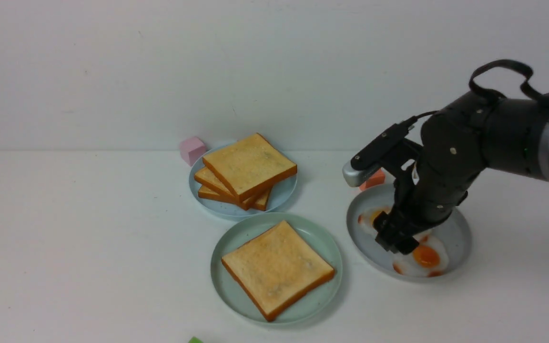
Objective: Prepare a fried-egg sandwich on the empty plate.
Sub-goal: Use the right arm to grab a fried egg
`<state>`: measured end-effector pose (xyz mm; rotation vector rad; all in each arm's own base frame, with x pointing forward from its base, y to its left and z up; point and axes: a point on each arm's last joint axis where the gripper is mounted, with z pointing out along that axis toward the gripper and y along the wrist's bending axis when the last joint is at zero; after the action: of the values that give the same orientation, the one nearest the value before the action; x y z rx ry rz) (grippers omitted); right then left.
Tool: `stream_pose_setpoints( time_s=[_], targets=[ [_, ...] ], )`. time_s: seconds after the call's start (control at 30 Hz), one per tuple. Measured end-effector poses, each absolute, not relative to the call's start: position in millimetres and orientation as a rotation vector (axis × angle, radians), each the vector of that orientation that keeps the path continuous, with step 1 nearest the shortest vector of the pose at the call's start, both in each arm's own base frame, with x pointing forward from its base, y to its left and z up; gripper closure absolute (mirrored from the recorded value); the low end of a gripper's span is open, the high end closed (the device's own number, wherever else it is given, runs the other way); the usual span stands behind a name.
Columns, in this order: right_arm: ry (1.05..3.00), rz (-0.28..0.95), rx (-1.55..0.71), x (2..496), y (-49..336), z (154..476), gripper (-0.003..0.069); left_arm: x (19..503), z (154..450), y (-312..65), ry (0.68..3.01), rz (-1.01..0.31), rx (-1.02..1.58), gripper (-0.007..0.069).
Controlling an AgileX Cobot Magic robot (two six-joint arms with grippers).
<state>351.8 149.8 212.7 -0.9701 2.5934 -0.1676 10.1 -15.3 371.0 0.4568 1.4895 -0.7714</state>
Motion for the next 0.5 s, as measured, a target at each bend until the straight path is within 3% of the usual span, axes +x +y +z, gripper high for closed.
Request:
stream_pose_setpoints(
  time_s=[0.3,0.5],
  targets=[
    [2.519,-0.313,-1.140,380,155,160,-0.0007,11,373,-16,1.493,-0.842,0.398,0.0638],
    [2.517,-0.339,-1.164,384,156,154,0.0029,10,373,-16,1.494,-0.847,0.397,0.0638]
  ],
)
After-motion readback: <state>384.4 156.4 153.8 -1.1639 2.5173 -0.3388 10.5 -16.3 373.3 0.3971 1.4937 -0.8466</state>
